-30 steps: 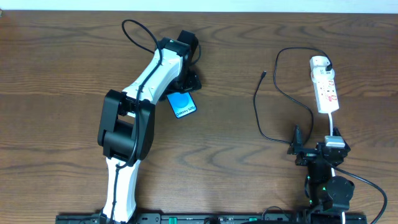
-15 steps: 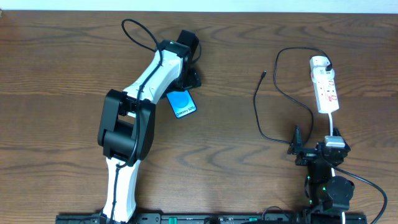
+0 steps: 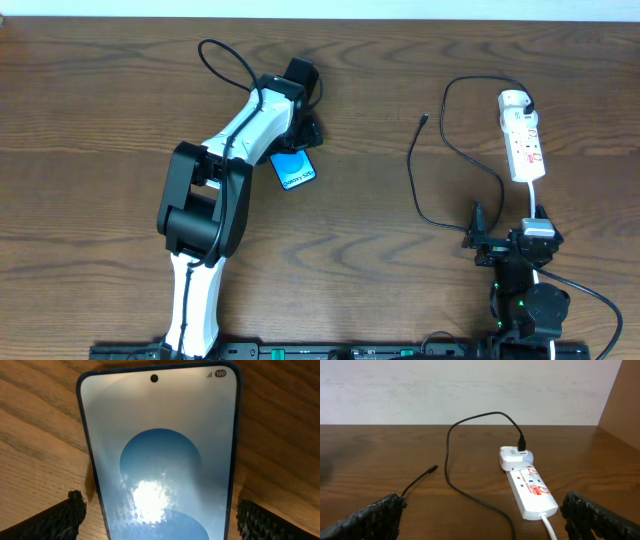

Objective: Plug charger to phone and switch on socket
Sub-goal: 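Lift the phone with the left gripper and carry it rightward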

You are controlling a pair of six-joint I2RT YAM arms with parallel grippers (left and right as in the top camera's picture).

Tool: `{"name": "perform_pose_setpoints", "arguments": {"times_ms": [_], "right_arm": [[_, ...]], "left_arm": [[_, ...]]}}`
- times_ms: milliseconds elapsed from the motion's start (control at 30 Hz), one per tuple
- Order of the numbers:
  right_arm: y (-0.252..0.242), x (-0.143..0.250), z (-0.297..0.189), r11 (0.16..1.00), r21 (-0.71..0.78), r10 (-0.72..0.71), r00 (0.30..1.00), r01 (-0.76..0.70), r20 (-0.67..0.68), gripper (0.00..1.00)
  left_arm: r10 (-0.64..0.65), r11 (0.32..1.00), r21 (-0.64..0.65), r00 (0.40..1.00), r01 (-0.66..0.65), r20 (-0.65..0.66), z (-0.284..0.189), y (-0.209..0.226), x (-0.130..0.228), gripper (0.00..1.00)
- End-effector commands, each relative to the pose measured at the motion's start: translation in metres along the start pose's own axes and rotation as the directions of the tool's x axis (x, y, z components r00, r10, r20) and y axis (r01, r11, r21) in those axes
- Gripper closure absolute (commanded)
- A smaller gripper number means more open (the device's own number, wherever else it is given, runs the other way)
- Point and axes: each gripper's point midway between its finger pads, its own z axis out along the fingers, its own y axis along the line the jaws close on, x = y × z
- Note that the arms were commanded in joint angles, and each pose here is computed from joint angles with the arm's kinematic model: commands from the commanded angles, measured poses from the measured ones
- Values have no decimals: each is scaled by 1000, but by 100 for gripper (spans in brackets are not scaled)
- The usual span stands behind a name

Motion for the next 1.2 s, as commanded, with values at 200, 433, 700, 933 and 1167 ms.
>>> {"name": "perform_pose_setpoints", "arguments": {"times_ms": [200, 433, 700, 933, 1167], "right_arm": [[2, 1, 0, 1000, -9, -11, 1000, 11, -2, 1], [2, 1, 0, 1000, -9, -11, 1000, 11, -2, 1], [2, 1, 0, 1000, -9, -11, 1000, 11, -2, 1], [2, 1, 0, 1000, -9, -11, 1000, 11, -2, 1], [2, 1, 0, 1000, -9, -11, 1000, 11, -2, 1]], "left_arm": [[-94, 995, -14, 995, 95, 20, 7, 10, 4, 2], [-97, 995, -13, 995, 97, 20, 8, 11, 4, 19], [-96, 995, -13, 995, 97, 20, 8, 10, 4, 25], [-97, 995, 15, 995, 97, 0, 5, 5, 6, 27], [-84, 996, 35, 996, 84, 20, -7, 4, 3, 29]]}}
